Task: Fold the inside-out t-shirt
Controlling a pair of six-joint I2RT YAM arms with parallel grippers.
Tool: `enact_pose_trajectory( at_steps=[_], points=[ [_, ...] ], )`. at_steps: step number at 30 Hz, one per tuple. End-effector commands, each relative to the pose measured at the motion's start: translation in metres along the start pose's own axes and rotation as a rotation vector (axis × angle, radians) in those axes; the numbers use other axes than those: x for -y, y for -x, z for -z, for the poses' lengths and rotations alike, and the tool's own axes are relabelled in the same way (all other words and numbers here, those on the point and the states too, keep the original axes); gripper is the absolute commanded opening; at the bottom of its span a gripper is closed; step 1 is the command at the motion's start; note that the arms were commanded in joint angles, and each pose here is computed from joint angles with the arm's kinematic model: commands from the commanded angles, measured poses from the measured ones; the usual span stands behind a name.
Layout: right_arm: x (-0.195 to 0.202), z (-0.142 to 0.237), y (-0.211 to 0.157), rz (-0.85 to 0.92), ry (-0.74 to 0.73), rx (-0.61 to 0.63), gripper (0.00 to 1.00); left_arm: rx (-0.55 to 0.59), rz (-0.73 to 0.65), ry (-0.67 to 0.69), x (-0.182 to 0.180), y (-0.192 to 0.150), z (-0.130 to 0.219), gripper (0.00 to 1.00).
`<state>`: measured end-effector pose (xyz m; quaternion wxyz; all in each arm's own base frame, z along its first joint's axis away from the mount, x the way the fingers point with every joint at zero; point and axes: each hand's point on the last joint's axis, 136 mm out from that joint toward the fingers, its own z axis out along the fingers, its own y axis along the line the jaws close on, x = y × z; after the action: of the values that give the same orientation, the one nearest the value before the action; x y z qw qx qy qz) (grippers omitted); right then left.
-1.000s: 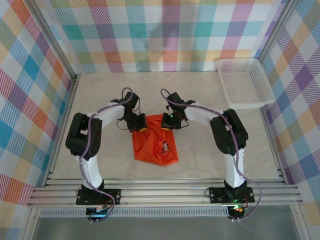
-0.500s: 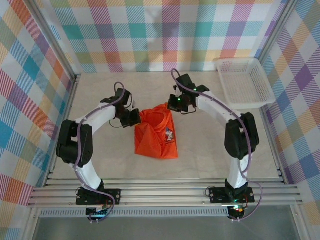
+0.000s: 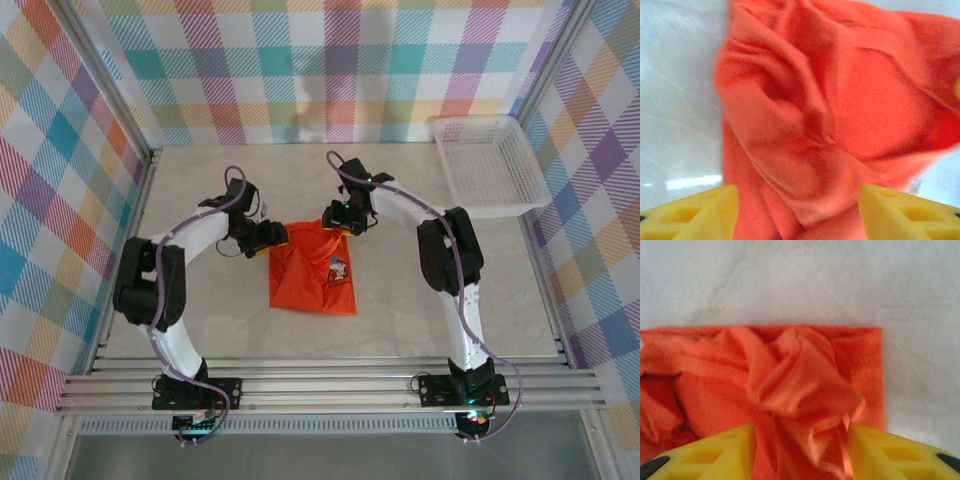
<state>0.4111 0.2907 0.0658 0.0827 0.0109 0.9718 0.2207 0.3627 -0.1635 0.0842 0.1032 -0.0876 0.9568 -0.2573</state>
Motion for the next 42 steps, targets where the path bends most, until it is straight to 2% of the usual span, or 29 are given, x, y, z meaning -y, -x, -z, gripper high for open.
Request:
enact_pose_trajectory(
  at_steps=[1, 6, 12, 20, 22, 26, 30, 33, 37, 42],
  points=[
    [-0.002, 0.047, -0.015, 0.010, 0.010, 0.037, 0.51, 0.001, -0.008, -0.180, 0.037, -0.017, 0.027, 0.61],
    [0.001, 0.049, -0.049, -0.055, 0.099, 0.018, 0.39, -0.071, -0.031, -0.204, 0.043, -0.043, 0.010, 0.55],
    [-0.012, 0.039, -0.078, -0.040, 0.123, -0.027, 0.38, -0.153, -0.044, -0.163, 0.030, -0.064, -0.019, 0.51],
    [-0.022, 0.028, -0.081, -0.025, 0.131, -0.046, 0.39, -0.177, -0.053, -0.109, 0.015, -0.071, -0.040, 0.52],
    [-0.022, 0.022, -0.081, -0.032, 0.127, -0.050, 0.39, -0.181, -0.039, -0.137, 0.018, -0.072, -0.044, 0.47],
    [-0.019, -0.001, -0.079, -0.072, 0.129, -0.059, 0.38, -0.180, -0.014, -0.192, 0.027, -0.077, -0.039, 0.22],
    [-0.017, -0.025, -0.077, -0.104, 0.116, -0.082, 0.37, -0.179, 0.003, -0.171, 0.021, -0.090, -0.027, 0.00],
    [-0.003, -0.038, -0.075, -0.133, 0.045, -0.086, 0.37, -0.203, 0.041, -0.104, 0.005, -0.106, -0.019, 0.00],
    [0.019, -0.047, -0.079, -0.164, -0.064, -0.093, 0.37, -0.225, 0.083, 0.049, -0.030, -0.132, -0.007, 0.00],
    [0.035, -0.043, -0.083, -0.179, -0.137, -0.069, 0.38, -0.262, 0.154, 0.070, -0.049, -0.160, -0.009, 0.00]
  ],
)
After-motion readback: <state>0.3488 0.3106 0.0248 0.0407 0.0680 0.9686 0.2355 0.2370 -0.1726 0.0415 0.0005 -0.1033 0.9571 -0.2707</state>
